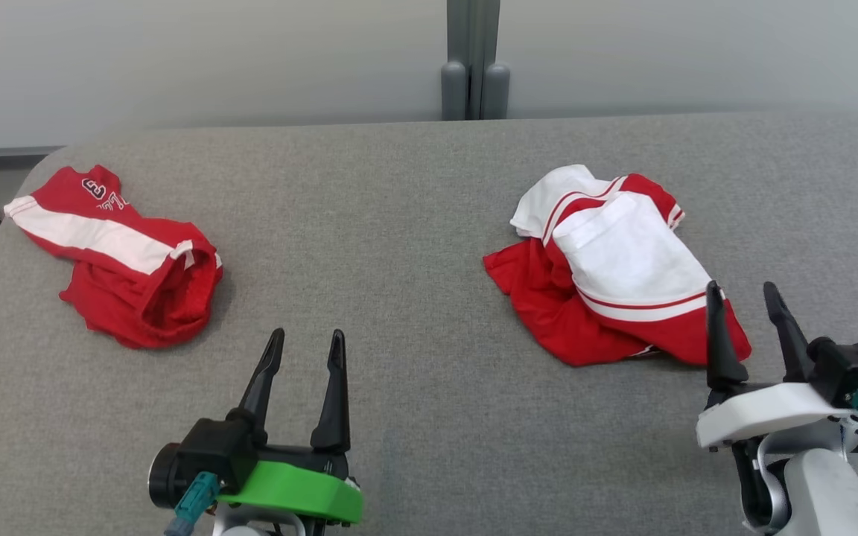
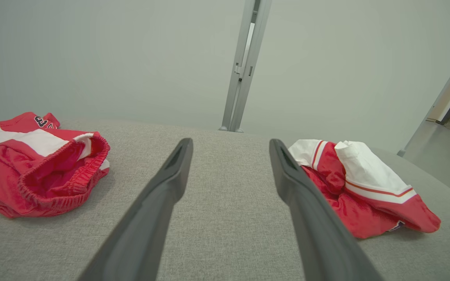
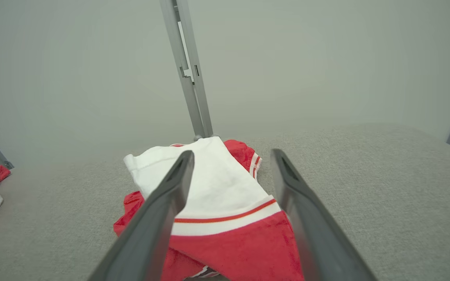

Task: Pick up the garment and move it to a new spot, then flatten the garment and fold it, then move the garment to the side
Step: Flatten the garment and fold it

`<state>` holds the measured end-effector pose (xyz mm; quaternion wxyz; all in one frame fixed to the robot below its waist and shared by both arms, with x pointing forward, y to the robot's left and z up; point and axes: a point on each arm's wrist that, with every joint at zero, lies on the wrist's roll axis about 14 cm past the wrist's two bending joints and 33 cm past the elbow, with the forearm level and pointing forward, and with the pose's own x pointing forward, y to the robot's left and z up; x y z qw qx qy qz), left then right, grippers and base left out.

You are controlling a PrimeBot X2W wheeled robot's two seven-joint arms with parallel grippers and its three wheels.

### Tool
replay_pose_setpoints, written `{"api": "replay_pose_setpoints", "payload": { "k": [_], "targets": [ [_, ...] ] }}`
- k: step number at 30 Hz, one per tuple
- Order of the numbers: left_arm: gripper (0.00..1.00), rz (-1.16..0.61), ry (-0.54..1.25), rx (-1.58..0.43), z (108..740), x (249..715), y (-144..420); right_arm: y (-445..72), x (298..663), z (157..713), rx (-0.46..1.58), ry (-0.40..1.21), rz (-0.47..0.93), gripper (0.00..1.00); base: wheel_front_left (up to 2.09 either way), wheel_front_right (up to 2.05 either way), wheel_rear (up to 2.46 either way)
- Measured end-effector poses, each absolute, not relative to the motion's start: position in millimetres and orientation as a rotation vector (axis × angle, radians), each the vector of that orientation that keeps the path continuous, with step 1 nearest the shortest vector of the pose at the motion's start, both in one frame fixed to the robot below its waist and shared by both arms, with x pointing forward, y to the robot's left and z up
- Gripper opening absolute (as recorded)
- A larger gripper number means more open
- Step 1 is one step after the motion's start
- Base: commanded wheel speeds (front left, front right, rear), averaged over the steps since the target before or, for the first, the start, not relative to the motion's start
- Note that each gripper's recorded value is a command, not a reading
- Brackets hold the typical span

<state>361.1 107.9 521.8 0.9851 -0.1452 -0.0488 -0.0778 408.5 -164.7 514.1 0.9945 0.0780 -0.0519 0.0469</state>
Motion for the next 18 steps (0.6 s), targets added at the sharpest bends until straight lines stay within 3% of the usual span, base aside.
{"api": "replay_pose_setpoints", "payload": {
  "k": [9,18],
  "targets": [
    [1.0,-0.159,-0.063,-0.311,513.0,376.1,102.5,-179.4,453.7,445.1,0.179,0.122,0.004,1.0,0.0,0.0,0.0],
    [1.0,-0.095,-0.031,-0.304,500.7,376.8,119.8,-162.9,466.4,392.3,0.258,0.302,-0.005,1.0,0.0,0.0,0.0]
  ]
}}
